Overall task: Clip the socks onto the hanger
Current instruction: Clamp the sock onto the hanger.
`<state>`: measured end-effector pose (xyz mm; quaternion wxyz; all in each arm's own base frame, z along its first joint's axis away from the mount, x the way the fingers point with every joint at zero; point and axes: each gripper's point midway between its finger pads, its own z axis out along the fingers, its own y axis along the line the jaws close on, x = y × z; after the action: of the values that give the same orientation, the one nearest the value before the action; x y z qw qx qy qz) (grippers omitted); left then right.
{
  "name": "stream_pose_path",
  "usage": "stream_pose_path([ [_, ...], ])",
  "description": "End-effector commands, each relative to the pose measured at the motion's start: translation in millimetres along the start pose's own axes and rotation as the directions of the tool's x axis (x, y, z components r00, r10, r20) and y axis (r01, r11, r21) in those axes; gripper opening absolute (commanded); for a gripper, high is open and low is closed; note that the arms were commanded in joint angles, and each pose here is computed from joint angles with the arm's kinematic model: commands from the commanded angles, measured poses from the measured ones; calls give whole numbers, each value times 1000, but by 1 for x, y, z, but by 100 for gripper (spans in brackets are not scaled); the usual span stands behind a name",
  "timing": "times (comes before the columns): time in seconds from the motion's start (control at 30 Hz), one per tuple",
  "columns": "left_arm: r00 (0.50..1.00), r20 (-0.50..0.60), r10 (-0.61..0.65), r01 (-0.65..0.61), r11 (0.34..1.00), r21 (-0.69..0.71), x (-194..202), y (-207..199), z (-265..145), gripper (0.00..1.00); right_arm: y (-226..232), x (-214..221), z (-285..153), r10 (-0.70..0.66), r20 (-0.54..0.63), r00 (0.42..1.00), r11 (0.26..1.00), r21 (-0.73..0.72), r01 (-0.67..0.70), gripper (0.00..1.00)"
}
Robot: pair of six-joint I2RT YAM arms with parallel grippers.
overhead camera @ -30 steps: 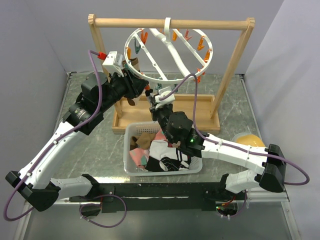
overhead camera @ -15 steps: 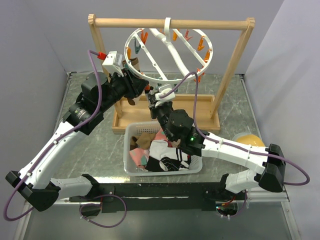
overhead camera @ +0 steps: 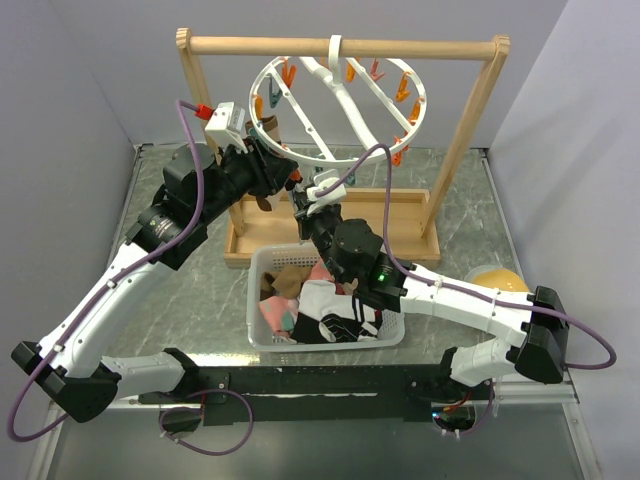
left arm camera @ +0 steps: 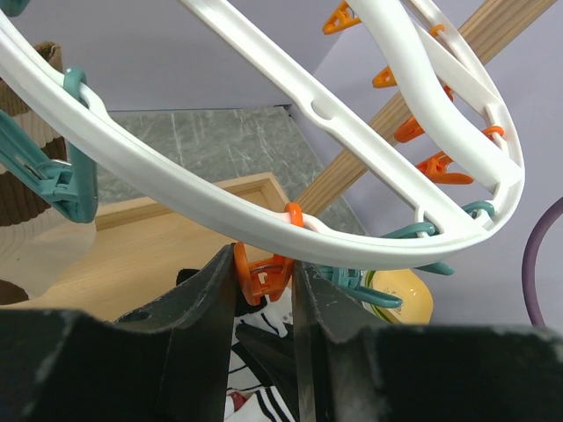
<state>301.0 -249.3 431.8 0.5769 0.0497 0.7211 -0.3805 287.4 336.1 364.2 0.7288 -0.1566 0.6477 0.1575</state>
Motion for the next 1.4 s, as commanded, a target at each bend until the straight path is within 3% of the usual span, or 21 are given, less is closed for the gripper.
stream_pose_path([
  [0.0, 999, 35, -11, 10, 999, 35, -12, -11, -2, 1, -5, -28, 1, 46, 59, 997, 999, 9, -47, 0],
  [1.37, 999, 45, -10, 8, 999, 39, -15, -11, -1, 1, -6, -50, 0, 32, 97, 995, 999, -11, -31, 0],
])
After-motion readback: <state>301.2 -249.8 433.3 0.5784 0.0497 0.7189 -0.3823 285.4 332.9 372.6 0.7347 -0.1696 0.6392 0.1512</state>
